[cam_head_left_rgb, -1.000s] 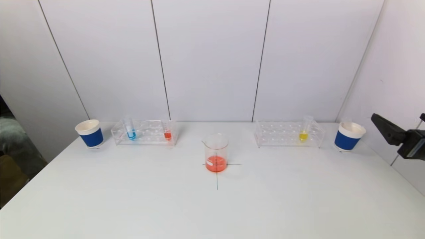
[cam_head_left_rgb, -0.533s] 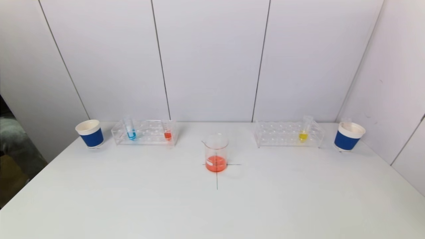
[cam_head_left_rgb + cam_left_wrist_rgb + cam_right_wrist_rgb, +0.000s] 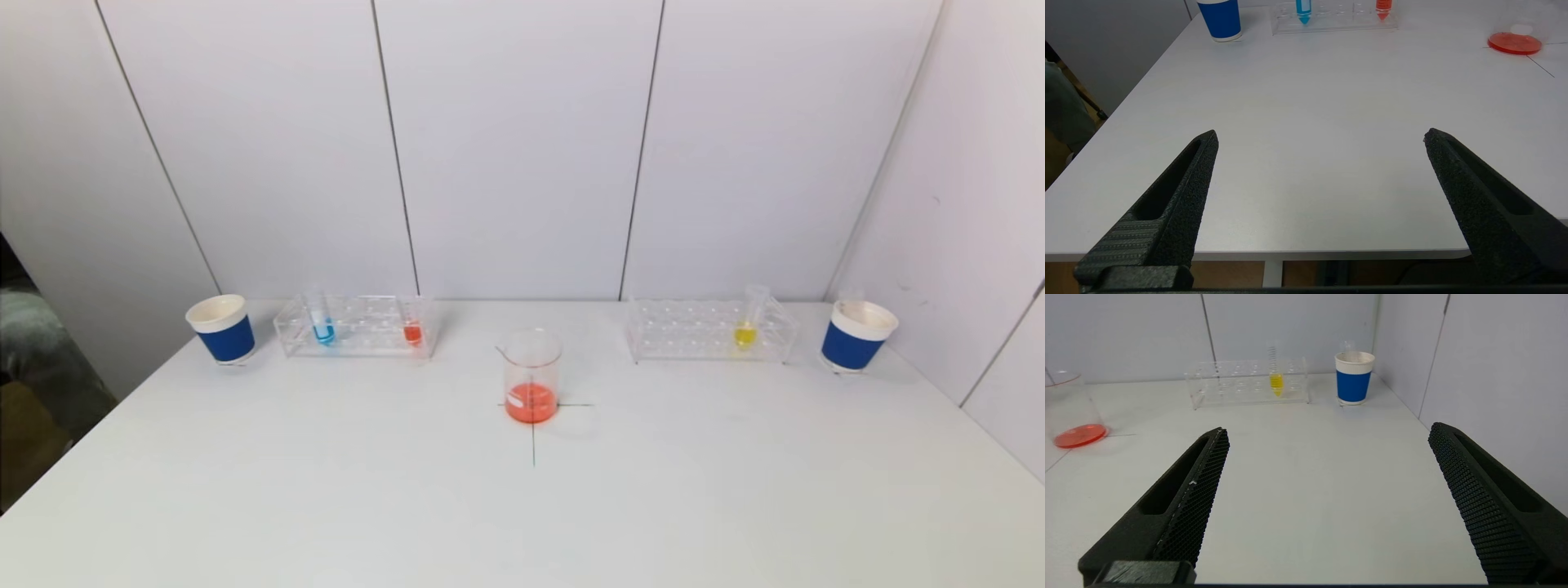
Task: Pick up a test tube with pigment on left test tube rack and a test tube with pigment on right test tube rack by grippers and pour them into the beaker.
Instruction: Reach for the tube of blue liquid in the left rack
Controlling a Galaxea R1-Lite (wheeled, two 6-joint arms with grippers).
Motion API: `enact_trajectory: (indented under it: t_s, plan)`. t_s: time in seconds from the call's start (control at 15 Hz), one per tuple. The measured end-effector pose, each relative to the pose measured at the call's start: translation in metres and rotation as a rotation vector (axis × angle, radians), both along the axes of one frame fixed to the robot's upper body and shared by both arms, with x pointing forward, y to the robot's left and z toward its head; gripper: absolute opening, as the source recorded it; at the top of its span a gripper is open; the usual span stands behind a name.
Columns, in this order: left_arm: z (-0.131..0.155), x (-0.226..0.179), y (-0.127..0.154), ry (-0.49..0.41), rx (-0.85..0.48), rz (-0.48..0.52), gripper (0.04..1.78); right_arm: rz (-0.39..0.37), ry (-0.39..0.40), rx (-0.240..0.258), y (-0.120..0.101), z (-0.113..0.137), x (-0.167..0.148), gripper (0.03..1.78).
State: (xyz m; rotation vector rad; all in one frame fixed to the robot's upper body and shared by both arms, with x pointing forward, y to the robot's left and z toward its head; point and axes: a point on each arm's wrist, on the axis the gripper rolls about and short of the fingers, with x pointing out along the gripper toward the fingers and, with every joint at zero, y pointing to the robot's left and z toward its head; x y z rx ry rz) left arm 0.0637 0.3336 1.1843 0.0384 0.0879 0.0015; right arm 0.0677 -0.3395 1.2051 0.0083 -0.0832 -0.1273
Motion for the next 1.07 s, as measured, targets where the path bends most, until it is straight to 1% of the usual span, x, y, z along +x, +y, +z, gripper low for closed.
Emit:
enact_trajectory:
  t_s: [0.07, 0.33, 0.53, 0.6, 0.67, 0.8, 0.93, 1.07]
  plan:
    - [0.000, 0.000, 0.000, 0.000, 0.000, 0.000, 1.76, -0.009, -0.020, -0.009, 0.000, -0.002, 0.000, 1.77]
    - [0.000, 0.000, 0.000, 0.000, 0.000, -0.001, 1.76, 0.045, -0.023, -0.017, 0.001, -0.010, 0.000, 1.77]
    - [0.000, 0.000, 0.000, 0.000, 0.000, 0.000, 1.76, 0.062, -0.021, -0.017, 0.001, -0.011, 0.000, 1.77]
    - [0.000, 0.000, 0.000, 0.000, 0.000, 0.000, 1.76, 0.077, -0.016, -0.014, 0.002, -0.012, 0.000, 1.77]
    - [0.000, 0.000, 0.000, -0.001, 0.000, 0.000, 1.76, 0.092, 0.009, -0.018, 0.002, -0.015, 0.001, 1.77]
    - [0.000, 0.000, 0.000, 0.000, 0.000, -0.001, 1.76, 0.102, 0.086, -0.019, 0.002, -0.023, 0.001, 1.77]
    - [0.000, 0.000, 0.000, 0.000, 0.000, 0.000, 1.76, 0.109, 0.073, -0.035, 0.002, -0.021, 0.001, 1.77]
    - [0.000, 0.000, 0.000, -0.001, 0.000, 0.000, 1.76, 0.106, 0.076, -0.031, 0.002, -0.022, 0.001, 1.77]
